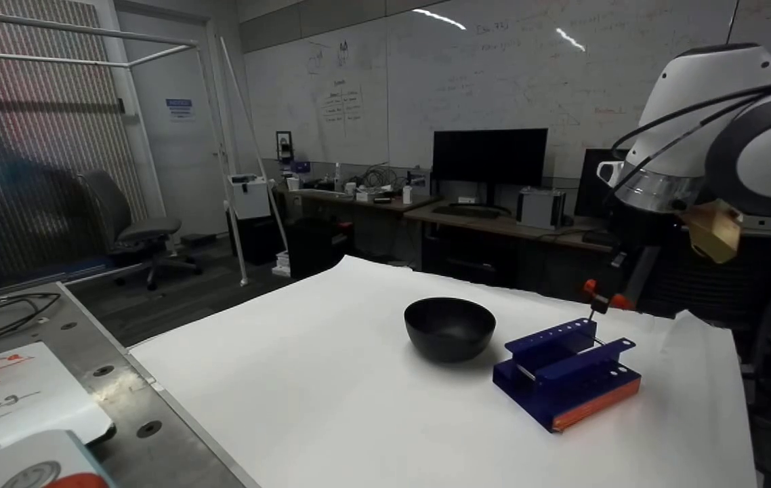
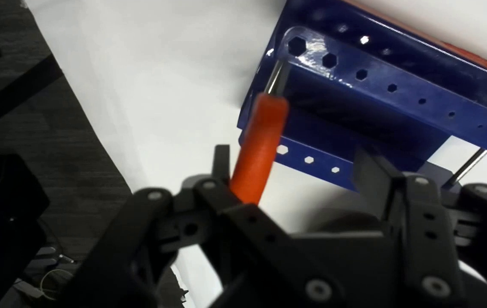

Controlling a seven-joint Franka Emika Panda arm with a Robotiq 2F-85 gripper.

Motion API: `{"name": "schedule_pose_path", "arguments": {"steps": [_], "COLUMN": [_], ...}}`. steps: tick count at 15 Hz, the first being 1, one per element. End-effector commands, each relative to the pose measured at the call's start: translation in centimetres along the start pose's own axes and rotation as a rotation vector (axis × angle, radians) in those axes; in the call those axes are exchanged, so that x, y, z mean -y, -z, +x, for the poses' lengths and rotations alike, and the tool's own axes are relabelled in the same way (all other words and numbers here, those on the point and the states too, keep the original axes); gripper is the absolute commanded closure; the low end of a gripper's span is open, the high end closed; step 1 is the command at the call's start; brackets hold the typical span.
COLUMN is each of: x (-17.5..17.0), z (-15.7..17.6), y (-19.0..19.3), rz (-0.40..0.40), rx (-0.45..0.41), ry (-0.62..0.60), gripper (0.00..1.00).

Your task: Take the wrench out of the tool box and place it in the bowl

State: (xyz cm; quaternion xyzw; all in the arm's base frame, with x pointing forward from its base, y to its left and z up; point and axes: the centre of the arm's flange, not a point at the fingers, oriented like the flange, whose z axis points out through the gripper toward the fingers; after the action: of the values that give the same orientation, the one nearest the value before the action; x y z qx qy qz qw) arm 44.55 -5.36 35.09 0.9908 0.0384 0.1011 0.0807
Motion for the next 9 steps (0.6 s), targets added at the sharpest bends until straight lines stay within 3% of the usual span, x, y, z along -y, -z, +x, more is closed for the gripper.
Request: {"name": "schedule_pose_path", "arguments": {"steps": [1,6,9], "x": [-0.6,-1.5,-1.2], "z": [0.2,0.2,1.3], "y": [-1.2,-2.3,0.4], "rz": [-0.051,-0.086,-0.122], "rx": [-0.029,-0.013,-0.007], "ry": [0.005,-0.005,0.024], "gripper": [0.57,0.94,0.9]}}
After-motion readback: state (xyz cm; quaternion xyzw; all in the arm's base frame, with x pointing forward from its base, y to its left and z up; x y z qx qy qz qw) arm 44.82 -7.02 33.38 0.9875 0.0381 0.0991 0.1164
